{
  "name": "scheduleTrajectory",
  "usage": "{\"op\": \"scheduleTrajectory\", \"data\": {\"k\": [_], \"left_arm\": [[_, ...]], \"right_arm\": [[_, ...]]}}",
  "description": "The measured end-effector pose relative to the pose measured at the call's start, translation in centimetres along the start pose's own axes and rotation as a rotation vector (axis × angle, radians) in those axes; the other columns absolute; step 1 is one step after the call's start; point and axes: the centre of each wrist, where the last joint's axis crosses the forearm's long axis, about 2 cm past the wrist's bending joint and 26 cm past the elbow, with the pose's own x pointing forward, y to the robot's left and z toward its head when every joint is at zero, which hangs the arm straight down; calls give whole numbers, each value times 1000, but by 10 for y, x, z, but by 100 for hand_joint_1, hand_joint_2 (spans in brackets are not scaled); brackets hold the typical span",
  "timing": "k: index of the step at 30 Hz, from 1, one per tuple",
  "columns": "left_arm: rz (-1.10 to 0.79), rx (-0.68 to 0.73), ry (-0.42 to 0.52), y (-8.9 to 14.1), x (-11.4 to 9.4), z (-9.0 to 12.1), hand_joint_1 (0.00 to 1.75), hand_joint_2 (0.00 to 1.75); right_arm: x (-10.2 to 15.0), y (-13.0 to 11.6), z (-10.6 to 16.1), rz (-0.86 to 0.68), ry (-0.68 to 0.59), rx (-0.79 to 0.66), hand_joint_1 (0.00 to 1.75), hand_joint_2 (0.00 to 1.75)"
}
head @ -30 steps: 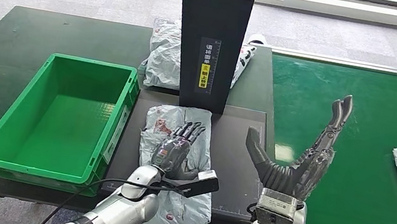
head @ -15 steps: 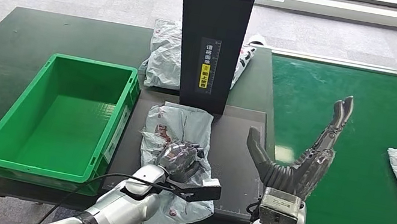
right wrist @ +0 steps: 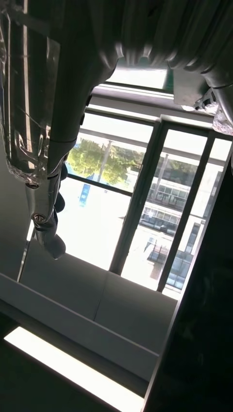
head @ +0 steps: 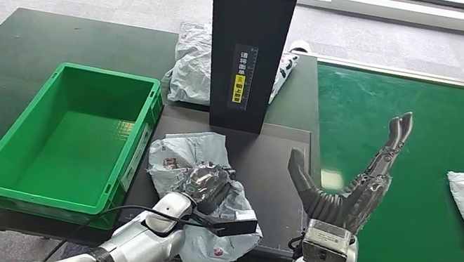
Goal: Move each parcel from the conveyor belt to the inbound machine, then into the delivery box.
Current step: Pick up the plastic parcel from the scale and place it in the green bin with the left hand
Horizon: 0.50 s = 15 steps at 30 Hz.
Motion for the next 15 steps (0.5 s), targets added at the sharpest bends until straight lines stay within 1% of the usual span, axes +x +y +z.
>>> {"op": "scheduleTrajectory", "data": {"k": [2, 4, 6, 9, 11, 15], "left_arm": [[-27, 181, -25, 10, 3, -2, 175, 175], [-43, 331, -54, 28, 7, -5, 175, 175], [-44, 470, -68, 52, 10, -6, 175, 175], [-41, 677, -78, 96, 10, -6, 175, 175], [-43, 775, -77, 119, 9, -3, 175, 175], [-55, 915, -80, 152, 7, 4, 175, 175]], "right_arm": [[1, -1, 1, 6, -3, 3, 0, 175], [1, -2, 3, 11, -4, 6, 0, 175], [1, -3, 3, 14, -5, 8, 0, 175], [1, -3, 3, 16, -8, 11, 0, 175], [1, -3, 3, 18, -9, 12, 0, 175], [1, -3, 3, 19, -11, 13, 0, 175]]}}
